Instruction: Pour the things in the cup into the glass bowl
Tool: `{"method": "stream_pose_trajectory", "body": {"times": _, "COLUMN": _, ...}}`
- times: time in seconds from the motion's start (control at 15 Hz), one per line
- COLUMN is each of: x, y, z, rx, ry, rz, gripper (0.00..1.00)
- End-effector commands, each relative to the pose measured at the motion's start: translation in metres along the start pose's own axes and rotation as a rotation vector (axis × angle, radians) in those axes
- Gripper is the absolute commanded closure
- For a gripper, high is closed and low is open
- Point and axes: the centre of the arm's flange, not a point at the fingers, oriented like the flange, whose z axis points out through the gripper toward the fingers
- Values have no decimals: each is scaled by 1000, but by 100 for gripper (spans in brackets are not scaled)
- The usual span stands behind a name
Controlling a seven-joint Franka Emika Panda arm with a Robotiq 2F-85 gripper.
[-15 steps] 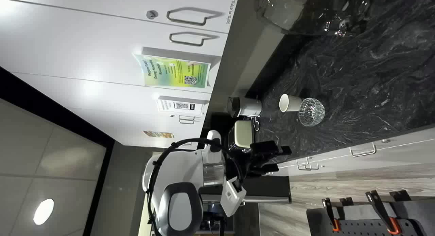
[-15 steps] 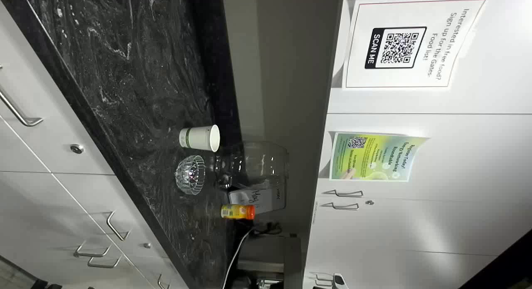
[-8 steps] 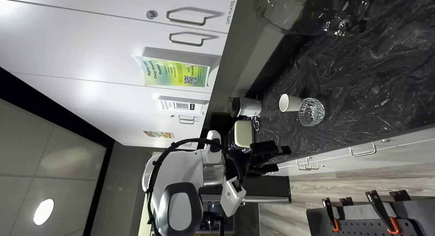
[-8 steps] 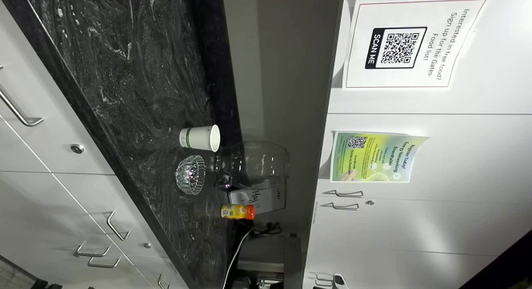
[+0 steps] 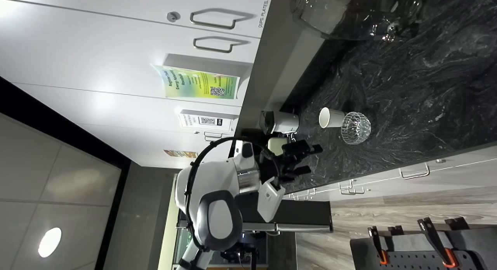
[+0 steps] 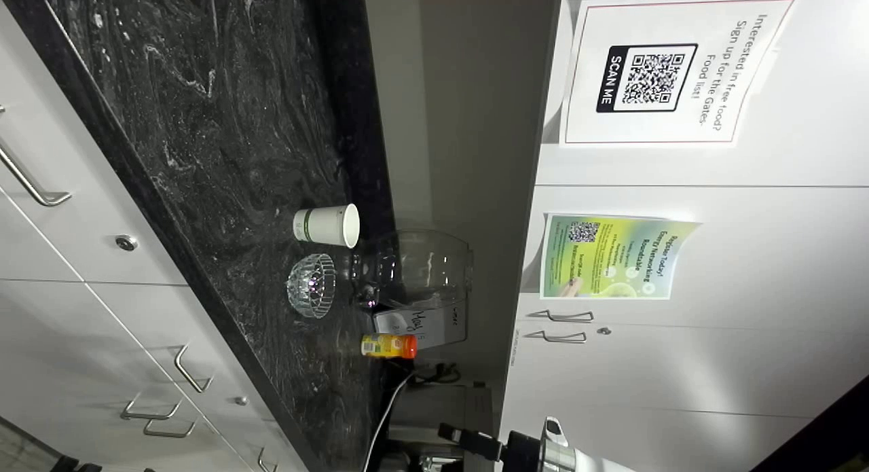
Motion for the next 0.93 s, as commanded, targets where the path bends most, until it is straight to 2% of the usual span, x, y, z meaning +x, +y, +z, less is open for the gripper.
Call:
{"method": "stream_pose_trajectory", "body": {"times": 0.0, "x": 52, "y": -2, "z": 28, "rx": 18, "ry": 66, "rz": 25, "gripper": 0}}
{"method": "stream_pose_trajectory", "body": {"times": 0.27, "x": 90, "y": -19, "z": 54, "rx": 82, "ry": 154, "rz": 68, "gripper": 0}}
{"method": "stream_pose_trajectory", "body": {"times": 0.6, "x": 123, "y": -43, "z": 69, "rx": 164, "ry": 222, "rz": 123, "gripper": 0}}
{"method": "stream_pose_trajectory", "body": {"times": 0.87, "x": 114, "y": -52, "z": 68, "rx": 168, "ry": 194, "rz": 126, "gripper": 0}}
